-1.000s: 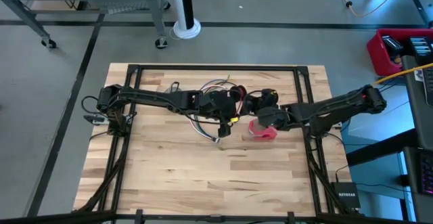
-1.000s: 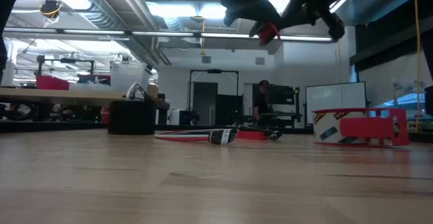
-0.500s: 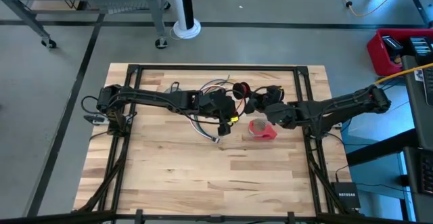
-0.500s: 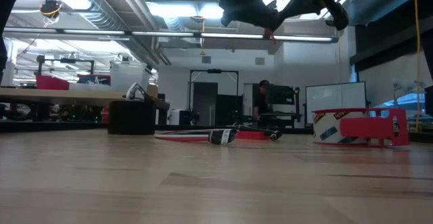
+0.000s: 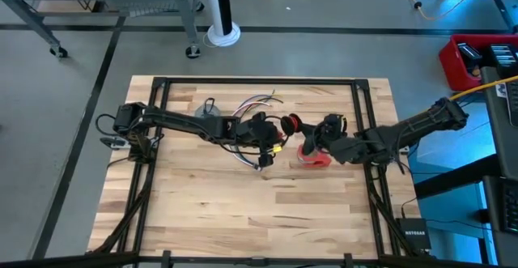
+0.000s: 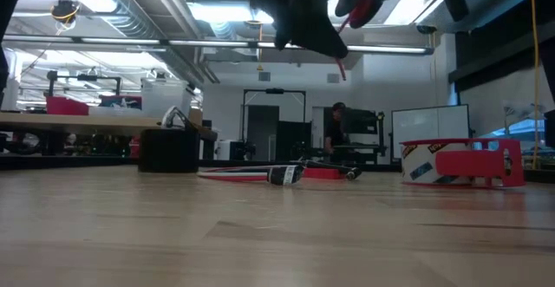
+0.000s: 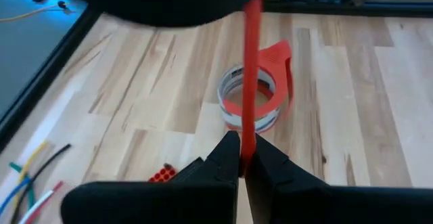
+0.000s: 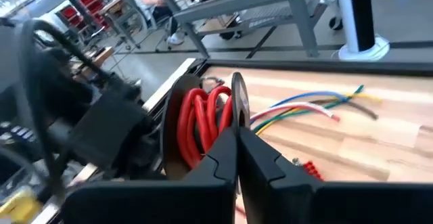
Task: Coil cords
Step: Coil the red wire onto the spool
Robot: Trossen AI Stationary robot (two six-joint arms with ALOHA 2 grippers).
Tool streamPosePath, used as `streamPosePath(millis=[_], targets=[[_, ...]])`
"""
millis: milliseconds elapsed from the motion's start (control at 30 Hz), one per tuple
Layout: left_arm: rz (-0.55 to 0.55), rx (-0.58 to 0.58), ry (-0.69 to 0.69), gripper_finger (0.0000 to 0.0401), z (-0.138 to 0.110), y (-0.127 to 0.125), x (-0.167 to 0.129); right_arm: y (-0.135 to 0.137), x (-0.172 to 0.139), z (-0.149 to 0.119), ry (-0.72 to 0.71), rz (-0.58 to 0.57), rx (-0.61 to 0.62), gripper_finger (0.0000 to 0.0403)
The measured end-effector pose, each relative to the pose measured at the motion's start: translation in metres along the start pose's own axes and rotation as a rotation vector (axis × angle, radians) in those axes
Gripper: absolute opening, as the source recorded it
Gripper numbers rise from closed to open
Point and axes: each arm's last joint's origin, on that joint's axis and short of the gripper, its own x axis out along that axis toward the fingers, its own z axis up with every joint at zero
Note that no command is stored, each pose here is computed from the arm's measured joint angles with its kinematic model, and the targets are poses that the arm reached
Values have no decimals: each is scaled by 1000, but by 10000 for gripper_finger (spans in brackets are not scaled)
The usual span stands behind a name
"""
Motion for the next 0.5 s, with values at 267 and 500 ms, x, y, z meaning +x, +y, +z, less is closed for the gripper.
streamPosePath(millis=[267,500], targets=[[-5,-27,-35,0,-15,2,-3,-19,-10,-25,4,-3,102,3],[-44,-56,-99,0,-31,0,5,-43,-14,-42,-17,7,174,3]])
